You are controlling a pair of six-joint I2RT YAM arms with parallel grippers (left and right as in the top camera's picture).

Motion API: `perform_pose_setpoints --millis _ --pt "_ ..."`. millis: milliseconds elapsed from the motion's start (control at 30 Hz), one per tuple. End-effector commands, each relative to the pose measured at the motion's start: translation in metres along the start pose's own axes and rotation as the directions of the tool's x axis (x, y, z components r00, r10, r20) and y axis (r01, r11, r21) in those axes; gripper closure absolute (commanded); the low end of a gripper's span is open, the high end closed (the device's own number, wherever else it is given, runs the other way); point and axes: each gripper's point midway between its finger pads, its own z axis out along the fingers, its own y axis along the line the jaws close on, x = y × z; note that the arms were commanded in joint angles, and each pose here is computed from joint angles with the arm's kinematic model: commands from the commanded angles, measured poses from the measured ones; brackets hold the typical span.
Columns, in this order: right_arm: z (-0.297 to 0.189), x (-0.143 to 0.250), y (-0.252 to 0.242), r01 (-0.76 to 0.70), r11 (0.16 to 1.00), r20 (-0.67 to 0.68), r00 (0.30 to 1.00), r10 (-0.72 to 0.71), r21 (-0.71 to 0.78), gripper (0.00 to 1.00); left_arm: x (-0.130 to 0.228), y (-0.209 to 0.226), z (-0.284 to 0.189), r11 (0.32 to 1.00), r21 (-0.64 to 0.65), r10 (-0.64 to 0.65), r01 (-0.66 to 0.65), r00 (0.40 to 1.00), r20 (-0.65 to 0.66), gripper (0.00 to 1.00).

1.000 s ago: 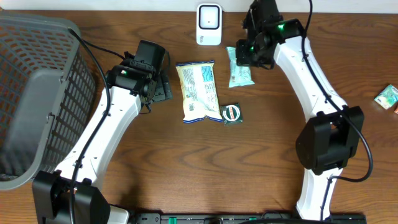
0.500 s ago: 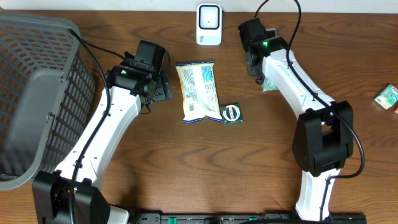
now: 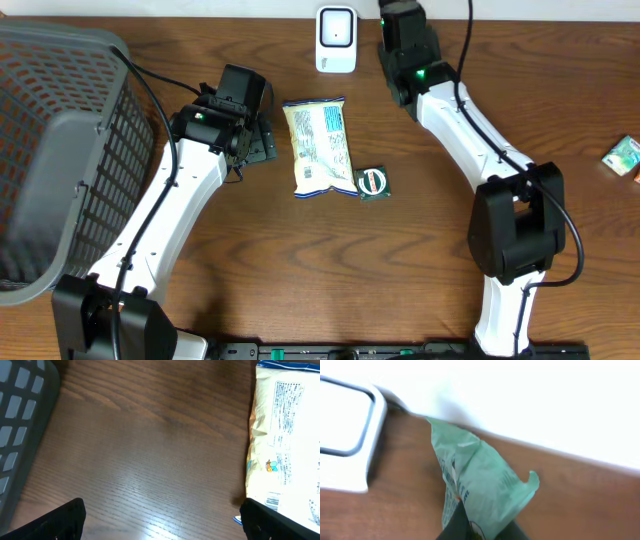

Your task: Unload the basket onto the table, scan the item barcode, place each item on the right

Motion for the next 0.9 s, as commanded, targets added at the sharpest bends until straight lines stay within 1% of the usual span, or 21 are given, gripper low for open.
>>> perform_pose_setpoints --millis 0,133,233,300,400,600,800,833,867 --pt "-0.015 -0.037 0.007 0.181 0.983 0.13 0.976 -0.177 -0.023 0.99 -0.003 0.003 -0.004 1.0 -0.011 0.002 -0.002 1.0 0.015 0.02" --pt "-0.012 -0.058 0.006 0.226 0.974 0.22 0.949 -0.226 0.028 0.99 -0.003 0.003 -0.004 1.0 -0.011 0.002 -0.002 1.0 0.015 0.02" --pt "-0.005 -0.052 0.008 0.27 0.962 0.203 0.94 -0.274 0.051 0.99 -0.003 0.003 -0.004 1.0 -0.011 0.002 -0.002 1.0 0.015 0.02" --pt "0.003 -0.034 0.007 0.293 0.954 0.133 0.945 -0.299 0.066 0.99 -0.003 0.003 -0.004 1.0 -0.011 0.002 -0.002 1.0 0.015 0.02" --pt "0.01 -0.001 0.016 0.356 0.934 0.025 0.934 -0.357 0.015 0.99 -0.003 0.003 -0.004 1.0 -0.011 0.002 -0.002 1.0 0.015 0.02" --pt "0.01 0.066 0.027 0.449 0.887 -0.16 0.873 -0.461 -0.106 0.99 -0.003 0.003 -0.004 1.0 -0.011 0.002 -0.002 1.0 0.015 0.02" --pt "0.009 0.117 0.035 0.465 0.868 -0.257 0.829 -0.496 -0.174 0.99 -0.003 0.003 -0.004 1.0 -0.011 0.002 -0.002 1.0 0.015 0.02" --pt "0.008 0.125 0.037 0.473 0.861 -0.27 0.817 -0.509 -0.188 0.98 -0.003 0.003 -0.004 1.0 -0.011 0.002 -0.002 1.0 0.015 0.02" --pt "0.006 0.132 0.039 0.479 0.855 -0.282 0.807 -0.519 -0.202 0.94 -0.003 0.003 -0.004 1.0 -0.011 0.002 -0.002 1.0 0.015 0.02"
